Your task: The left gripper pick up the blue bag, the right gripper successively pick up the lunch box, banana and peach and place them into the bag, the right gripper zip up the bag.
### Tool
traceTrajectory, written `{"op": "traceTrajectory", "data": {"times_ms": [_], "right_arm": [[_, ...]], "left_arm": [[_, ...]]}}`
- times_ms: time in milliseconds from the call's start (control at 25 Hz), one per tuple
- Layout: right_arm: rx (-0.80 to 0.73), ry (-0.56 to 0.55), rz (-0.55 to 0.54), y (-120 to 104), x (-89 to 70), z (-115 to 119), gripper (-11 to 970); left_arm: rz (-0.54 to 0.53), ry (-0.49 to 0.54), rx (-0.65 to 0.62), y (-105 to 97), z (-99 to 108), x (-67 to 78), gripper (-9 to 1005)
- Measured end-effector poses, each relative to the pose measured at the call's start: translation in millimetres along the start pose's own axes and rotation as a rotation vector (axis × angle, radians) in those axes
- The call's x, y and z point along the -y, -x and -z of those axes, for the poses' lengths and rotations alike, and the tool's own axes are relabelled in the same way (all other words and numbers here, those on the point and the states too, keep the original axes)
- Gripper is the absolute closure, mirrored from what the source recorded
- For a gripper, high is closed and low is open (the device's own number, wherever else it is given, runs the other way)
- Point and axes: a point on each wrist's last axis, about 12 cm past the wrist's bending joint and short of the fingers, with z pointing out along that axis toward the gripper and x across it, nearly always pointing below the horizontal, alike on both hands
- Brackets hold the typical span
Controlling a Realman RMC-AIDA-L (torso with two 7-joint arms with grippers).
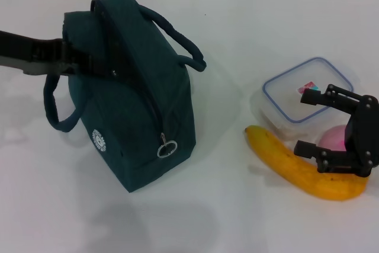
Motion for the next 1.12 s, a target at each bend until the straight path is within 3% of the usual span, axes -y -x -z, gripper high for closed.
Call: {"op": "traceTrajectory", "data": {"times_ms": [120,360,480,680,760,920,1120], "right_arm": [[0.001,-0.001,-0.003,-0.4,-0.5,0.2,86],[0.006,-0.002,-0.022,-0.4,-0.9,1.3,87],[0.014,-0.054,-0.073,-0.3,3.2,5.4,87],[0.070,-0.289,-0.224,-2.8,20.1,24.4,88],[0.088,-0.330,-0.252,-3.5,22.2,28.5,88],[0.173,-0.565,-0.453,-12.3,35.4,51.5,88],[0.247,-0.707,-0.701,-29.0,40.9,59.5,89]], "left_arm": [[0.002,-0.001,-0.011,-1.7,-0.2,-0.4,818],[0.006,-0.018,-0.033,-4.2,0.1,0.8,896],[0.008,-0.029,-0.048,-6.0,-0.7,1.8,935],[0.012,-0.052,-0.069,-10.0,-3.7,4.7,961],[0.013,-0.059,-0.071,-10.6,-4.3,5.3,960],[0.031,-0.077,-0.072,-12.5,-6.3,6.1,961],[0.034,-0.083,-0.076,-11.2,-8.8,8.8,961]]}}
